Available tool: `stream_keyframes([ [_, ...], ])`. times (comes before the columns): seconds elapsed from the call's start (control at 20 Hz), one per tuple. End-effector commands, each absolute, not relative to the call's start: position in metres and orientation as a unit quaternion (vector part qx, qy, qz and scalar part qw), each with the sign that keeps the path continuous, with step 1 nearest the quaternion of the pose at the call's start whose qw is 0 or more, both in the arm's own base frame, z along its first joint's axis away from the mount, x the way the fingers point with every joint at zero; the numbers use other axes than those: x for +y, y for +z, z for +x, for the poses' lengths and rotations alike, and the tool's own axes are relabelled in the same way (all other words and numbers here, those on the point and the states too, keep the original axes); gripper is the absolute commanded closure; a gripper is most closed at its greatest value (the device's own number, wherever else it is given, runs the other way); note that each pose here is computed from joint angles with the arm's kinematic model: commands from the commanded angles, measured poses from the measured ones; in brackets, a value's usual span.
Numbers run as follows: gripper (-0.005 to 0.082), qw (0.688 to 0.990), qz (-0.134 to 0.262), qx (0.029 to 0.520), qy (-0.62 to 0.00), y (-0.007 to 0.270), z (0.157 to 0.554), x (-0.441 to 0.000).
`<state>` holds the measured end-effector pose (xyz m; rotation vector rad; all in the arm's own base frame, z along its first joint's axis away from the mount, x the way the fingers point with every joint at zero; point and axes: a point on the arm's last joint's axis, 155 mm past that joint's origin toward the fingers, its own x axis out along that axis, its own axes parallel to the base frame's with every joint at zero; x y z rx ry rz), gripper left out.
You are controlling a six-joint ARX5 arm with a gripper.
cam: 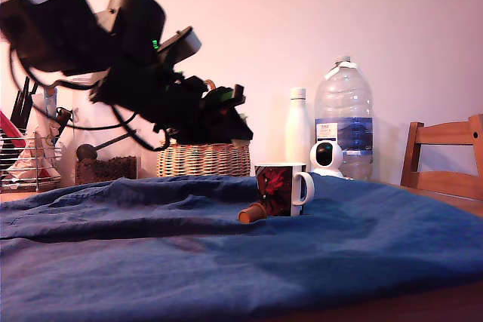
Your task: Pick up the coffee capsules on the table and drop them inside the coffee cup
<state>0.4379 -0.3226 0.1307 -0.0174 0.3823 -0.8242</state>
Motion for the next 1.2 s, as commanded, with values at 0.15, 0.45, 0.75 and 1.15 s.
stream_keyframes([
  [0.15,0.0586,0.887,0.000,0.214,-0.409,0.114,0.447,-0.338],
  [0.45,0.0586,0.875,0.018,0.255,-0.411,0.103,0.461,-0.351],
  [0.75,0.0586,0.870,0.022,0.276,-0.408,0.116,0.476,-0.360],
  [1.15,0.0584,0.843,0.036,0.352,-0.404,0.091,0.487,-0.370],
])
